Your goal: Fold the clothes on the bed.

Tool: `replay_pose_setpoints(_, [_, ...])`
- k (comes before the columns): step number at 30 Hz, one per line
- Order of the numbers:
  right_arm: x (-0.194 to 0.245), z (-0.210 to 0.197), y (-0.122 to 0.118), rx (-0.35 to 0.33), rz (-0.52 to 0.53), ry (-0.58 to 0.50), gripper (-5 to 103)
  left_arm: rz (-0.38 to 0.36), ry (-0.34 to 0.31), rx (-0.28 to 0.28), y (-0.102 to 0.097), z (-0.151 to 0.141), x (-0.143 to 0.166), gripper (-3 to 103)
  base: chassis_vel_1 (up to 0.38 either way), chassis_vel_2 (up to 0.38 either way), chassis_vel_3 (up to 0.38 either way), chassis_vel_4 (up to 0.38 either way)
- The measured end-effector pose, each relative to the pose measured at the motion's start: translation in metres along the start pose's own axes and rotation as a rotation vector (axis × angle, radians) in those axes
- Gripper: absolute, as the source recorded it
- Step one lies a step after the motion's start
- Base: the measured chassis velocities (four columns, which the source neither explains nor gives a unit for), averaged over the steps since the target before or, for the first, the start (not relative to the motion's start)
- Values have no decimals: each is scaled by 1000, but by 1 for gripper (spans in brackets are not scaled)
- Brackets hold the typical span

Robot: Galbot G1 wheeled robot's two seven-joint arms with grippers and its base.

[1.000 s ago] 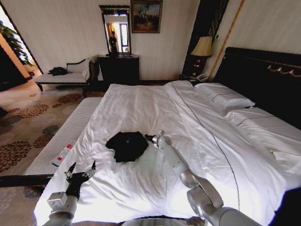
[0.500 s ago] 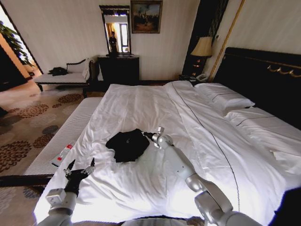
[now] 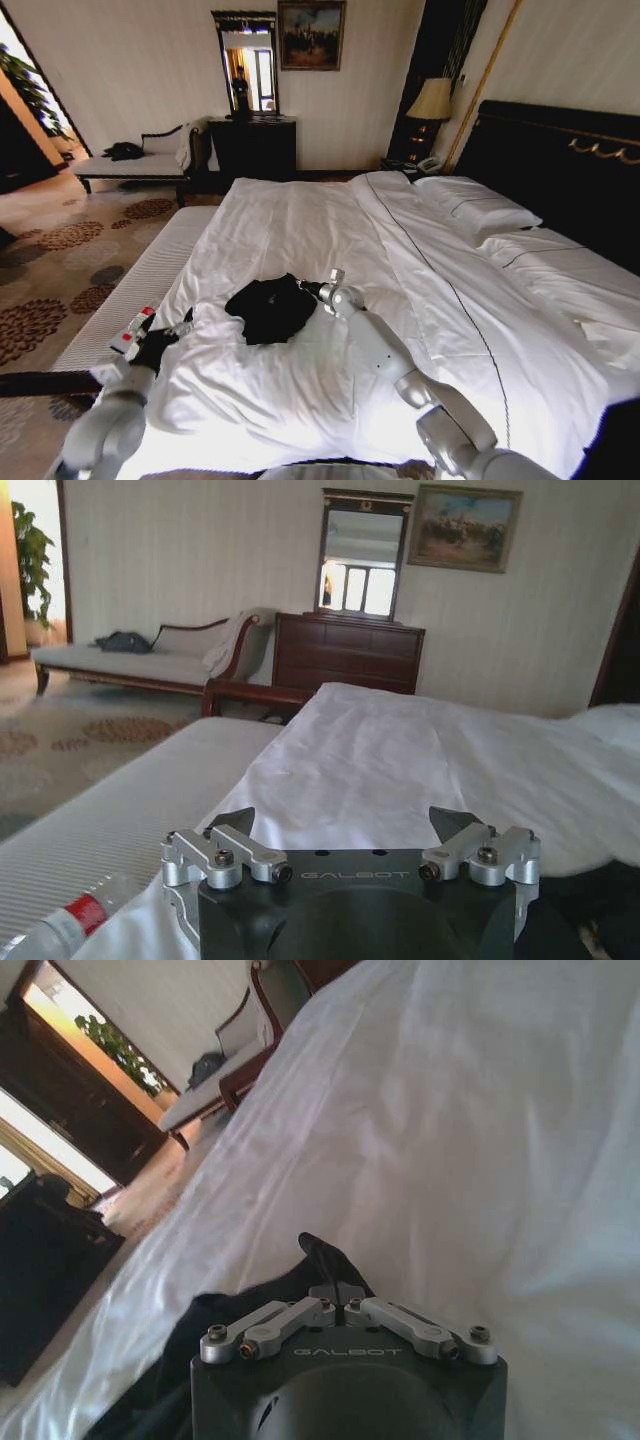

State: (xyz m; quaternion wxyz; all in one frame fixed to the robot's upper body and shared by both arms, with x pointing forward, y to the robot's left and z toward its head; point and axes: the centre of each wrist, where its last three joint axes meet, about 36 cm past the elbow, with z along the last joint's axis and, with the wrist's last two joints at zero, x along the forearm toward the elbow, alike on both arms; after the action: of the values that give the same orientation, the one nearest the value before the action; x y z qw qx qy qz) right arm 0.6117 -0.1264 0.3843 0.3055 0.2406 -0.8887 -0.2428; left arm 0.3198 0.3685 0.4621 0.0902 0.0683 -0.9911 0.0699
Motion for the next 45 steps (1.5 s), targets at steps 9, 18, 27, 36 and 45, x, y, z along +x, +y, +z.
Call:
replay_pose_setpoints(9, [-1,6,-2,17,24,30,0,51,57,78,17,1,-73,97,0,0,0,0])
replay_pose_setpoints(18, [-7,12,-5,9,37,48,0,91,110,82,19,15,-116,100,0,0,0,0])
replay_pose_setpoints(27, [-16,18,5,25,38,74,0,126,183,138,23,31,-161,100,0,0,0,0])
replay_pose_setpoints(36, [-25,22,7,13,40,80,0,185,256,172,6,37,-192,99,0,0,0,0])
replay_pose_setpoints(45, [-26,23,-3,10,57,80,0,214,274,236,-4,33,-227,97,0,0,0,0])
